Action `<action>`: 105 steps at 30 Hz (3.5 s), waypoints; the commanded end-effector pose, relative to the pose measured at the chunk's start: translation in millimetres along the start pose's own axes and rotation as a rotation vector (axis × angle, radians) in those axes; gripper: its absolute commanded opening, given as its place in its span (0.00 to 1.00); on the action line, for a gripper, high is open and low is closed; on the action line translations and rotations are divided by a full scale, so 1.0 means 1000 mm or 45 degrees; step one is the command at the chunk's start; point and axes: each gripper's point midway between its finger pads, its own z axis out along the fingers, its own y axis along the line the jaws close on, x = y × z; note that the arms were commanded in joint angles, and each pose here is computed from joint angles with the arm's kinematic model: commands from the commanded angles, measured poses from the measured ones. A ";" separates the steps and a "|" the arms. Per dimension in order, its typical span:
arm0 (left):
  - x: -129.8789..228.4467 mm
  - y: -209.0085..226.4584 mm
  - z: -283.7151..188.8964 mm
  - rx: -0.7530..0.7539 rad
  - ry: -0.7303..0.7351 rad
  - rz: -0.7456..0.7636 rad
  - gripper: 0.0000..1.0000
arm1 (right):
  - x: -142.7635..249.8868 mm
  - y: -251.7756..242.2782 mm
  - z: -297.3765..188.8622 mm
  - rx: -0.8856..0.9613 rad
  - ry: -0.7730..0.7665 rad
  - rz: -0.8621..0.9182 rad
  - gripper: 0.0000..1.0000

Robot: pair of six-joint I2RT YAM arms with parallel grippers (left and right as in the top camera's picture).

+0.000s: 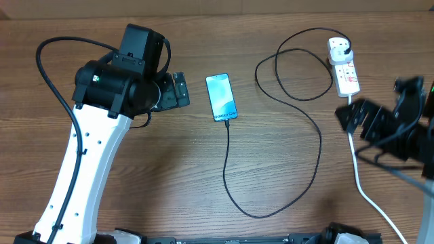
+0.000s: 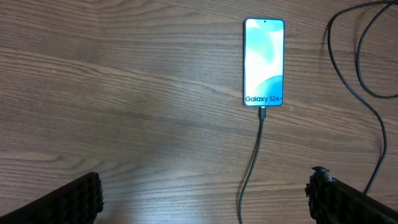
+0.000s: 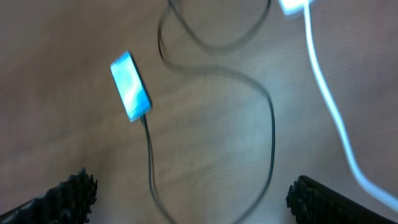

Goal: Plug charger to phone and switch on socket

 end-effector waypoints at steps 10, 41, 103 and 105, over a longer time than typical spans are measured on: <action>0.000 0.000 0.002 -0.015 0.000 -0.014 1.00 | 0.046 -0.003 -0.003 0.003 0.170 0.056 1.00; 0.000 0.000 0.002 -0.015 0.000 -0.014 0.99 | 0.026 0.026 0.025 -0.156 -0.210 -0.371 1.00; 0.000 0.000 0.002 -0.014 -0.001 -0.014 1.00 | 0.048 0.009 0.089 -0.400 -1.336 -0.795 1.00; 0.000 0.000 0.002 -0.015 0.000 -0.014 1.00 | 0.051 0.004 0.100 -0.379 -1.278 -0.783 1.00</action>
